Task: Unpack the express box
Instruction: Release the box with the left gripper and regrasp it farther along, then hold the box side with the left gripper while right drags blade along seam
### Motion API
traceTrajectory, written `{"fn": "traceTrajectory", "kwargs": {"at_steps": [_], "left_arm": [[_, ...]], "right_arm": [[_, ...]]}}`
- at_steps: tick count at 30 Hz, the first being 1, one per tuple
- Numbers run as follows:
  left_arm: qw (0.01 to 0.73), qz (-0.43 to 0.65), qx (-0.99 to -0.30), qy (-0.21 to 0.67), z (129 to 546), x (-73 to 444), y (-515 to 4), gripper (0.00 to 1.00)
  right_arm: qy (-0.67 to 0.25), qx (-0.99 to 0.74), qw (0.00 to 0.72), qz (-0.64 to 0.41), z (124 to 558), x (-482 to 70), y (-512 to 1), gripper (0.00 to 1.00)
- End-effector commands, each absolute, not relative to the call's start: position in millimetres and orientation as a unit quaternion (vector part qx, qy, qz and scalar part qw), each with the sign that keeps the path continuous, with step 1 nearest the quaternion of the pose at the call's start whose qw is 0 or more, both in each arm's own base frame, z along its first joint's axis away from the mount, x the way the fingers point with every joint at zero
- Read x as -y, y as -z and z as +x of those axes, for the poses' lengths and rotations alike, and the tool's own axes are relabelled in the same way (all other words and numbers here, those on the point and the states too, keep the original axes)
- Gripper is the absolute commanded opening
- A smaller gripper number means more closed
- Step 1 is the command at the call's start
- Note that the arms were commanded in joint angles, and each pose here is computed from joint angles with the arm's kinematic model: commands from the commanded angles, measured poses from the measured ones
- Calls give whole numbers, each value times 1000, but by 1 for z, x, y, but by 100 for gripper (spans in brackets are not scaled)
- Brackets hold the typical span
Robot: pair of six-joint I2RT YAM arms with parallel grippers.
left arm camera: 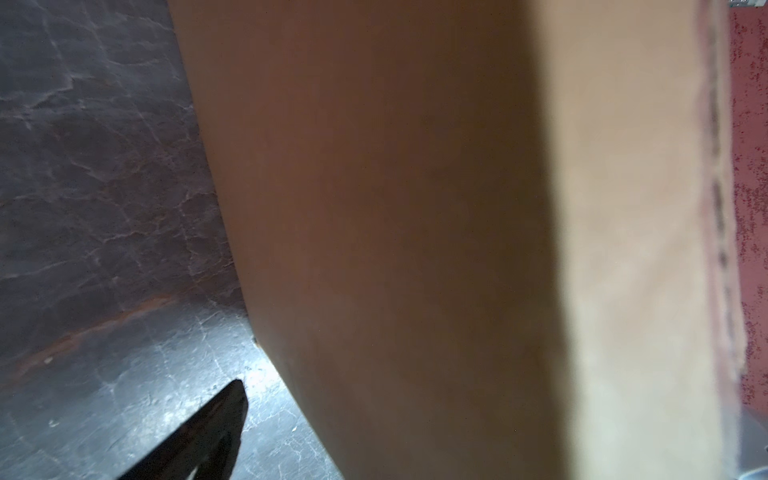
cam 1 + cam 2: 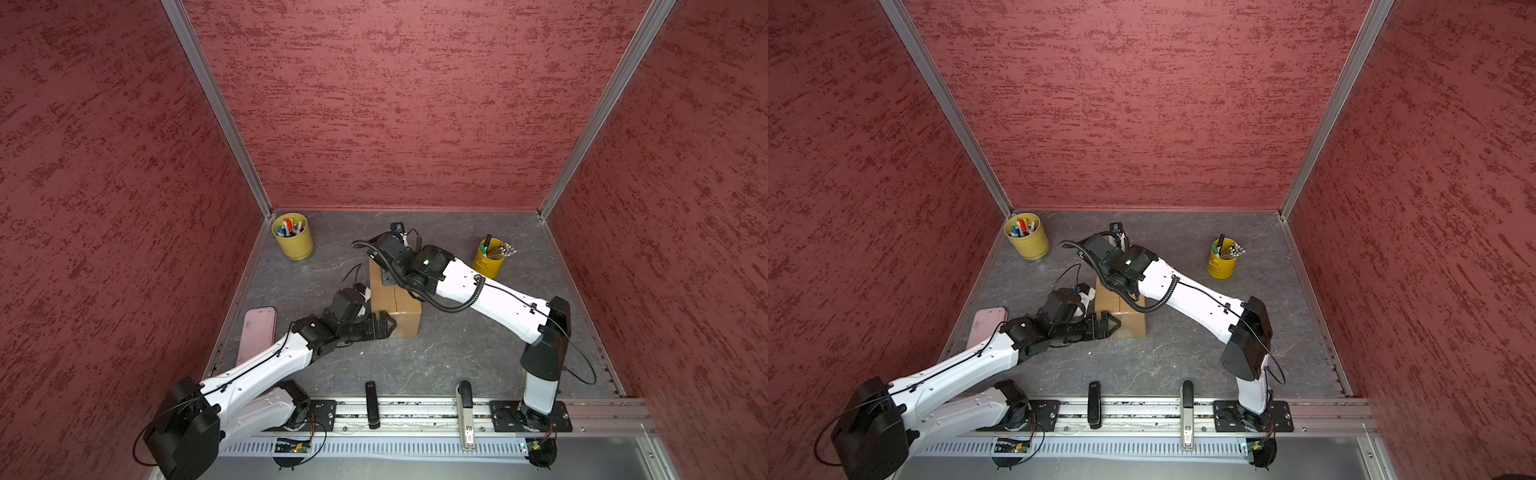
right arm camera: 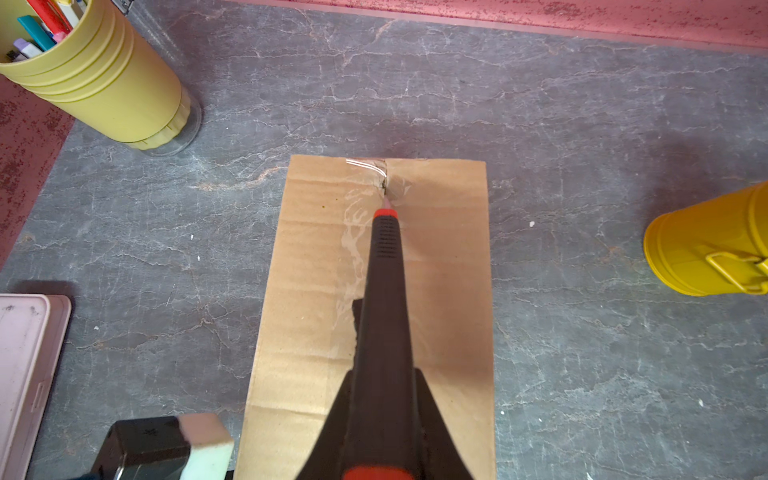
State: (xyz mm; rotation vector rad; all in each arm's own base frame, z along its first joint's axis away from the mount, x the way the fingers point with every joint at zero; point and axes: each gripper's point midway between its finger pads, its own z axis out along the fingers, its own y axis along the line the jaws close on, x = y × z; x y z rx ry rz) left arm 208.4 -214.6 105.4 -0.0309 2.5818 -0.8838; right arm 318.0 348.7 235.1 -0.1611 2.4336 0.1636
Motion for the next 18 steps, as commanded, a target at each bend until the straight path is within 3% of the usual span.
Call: {"fn": "traceTrajectory", "kwargs": {"at_steps": [1,18], "left_arm": [[246,-50,-920,300,233,203,-107,100],[247,-58,-919,303,240,207,-103,100]], "right_arm": [[-44,-964,246,-92,276,-335,-205,0],[-64,-967,237,-72,270,-337,-204,0]]}}
